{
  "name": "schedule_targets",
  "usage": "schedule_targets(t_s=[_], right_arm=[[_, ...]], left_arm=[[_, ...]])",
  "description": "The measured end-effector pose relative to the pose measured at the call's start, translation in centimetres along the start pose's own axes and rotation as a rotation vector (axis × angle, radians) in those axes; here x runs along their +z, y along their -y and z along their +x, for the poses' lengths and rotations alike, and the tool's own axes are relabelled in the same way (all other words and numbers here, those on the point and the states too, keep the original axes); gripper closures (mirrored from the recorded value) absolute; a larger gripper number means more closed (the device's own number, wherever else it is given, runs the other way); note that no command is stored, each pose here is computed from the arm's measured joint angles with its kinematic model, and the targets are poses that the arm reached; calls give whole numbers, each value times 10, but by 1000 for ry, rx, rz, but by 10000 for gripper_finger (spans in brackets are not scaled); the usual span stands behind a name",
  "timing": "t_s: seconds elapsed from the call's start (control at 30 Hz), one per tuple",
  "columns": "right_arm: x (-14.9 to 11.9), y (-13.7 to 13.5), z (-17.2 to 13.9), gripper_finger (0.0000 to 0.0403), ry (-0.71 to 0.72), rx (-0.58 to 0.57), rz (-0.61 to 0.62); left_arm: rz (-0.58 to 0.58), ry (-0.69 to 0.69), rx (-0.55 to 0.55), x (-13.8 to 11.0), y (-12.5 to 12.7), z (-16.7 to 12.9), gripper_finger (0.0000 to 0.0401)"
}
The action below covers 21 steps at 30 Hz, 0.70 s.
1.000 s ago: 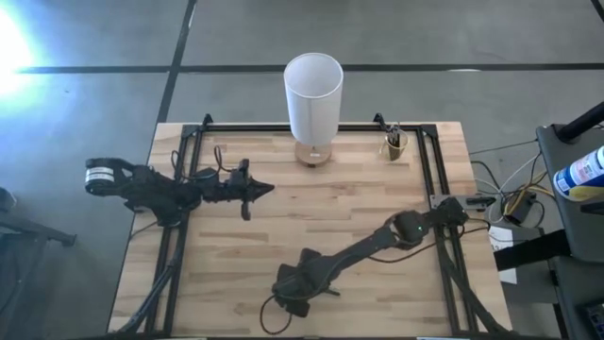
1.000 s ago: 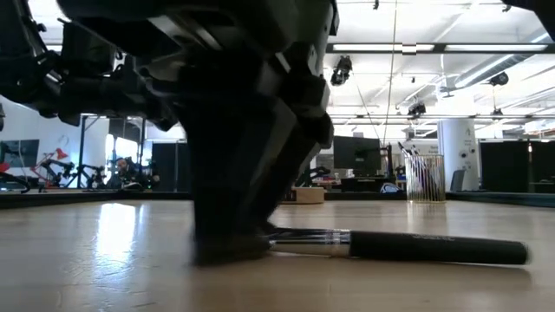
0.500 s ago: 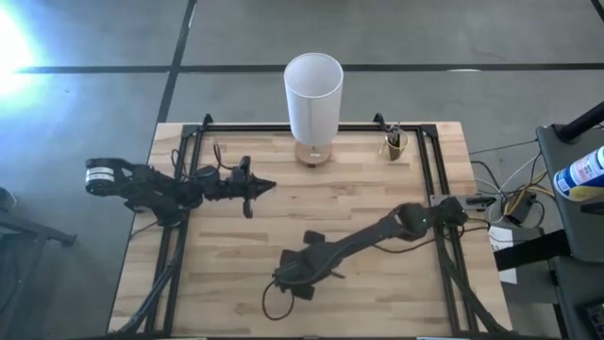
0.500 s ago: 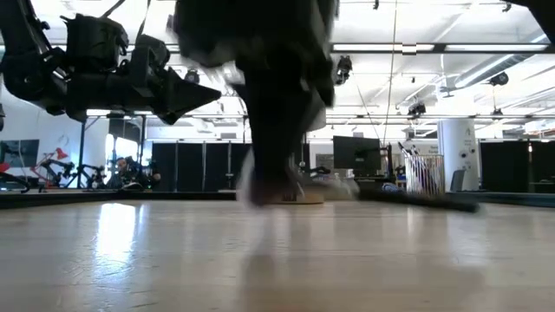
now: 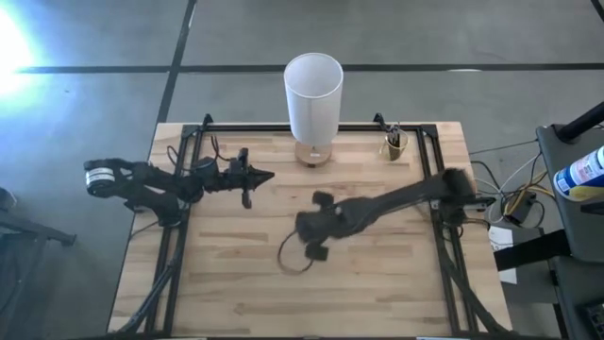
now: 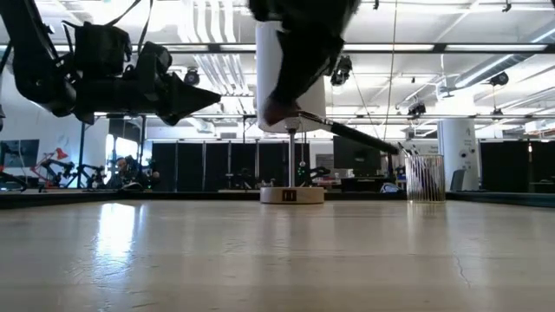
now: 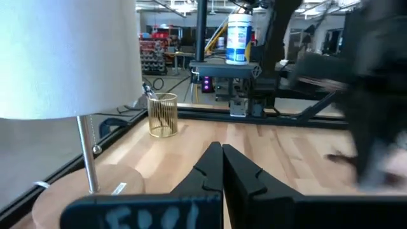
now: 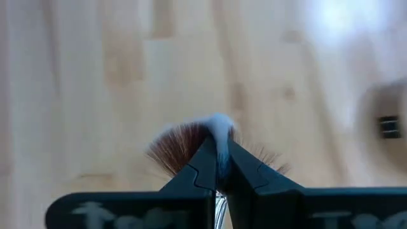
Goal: Pick & Place Makeup Brushes
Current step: Put the highlighter brush into the makeup brush holder
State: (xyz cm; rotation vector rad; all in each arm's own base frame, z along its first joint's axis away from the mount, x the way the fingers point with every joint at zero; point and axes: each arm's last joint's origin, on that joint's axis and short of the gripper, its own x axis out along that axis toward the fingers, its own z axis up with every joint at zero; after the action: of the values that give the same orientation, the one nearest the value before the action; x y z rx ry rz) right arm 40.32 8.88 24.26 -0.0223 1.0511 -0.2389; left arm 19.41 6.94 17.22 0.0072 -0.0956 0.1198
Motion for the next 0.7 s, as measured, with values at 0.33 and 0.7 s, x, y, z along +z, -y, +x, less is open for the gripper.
schedule_targets(t_s=[0.33, 0.7], right_arm=[[-69, 130, -31, 394, 307, -109, 139], [-173, 237, -92, 394, 586, -624, 433]], left_arm=[[-56, -29, -29, -3, 0, -1, 401], [-89, -38, -23, -4, 0, -1, 401]])
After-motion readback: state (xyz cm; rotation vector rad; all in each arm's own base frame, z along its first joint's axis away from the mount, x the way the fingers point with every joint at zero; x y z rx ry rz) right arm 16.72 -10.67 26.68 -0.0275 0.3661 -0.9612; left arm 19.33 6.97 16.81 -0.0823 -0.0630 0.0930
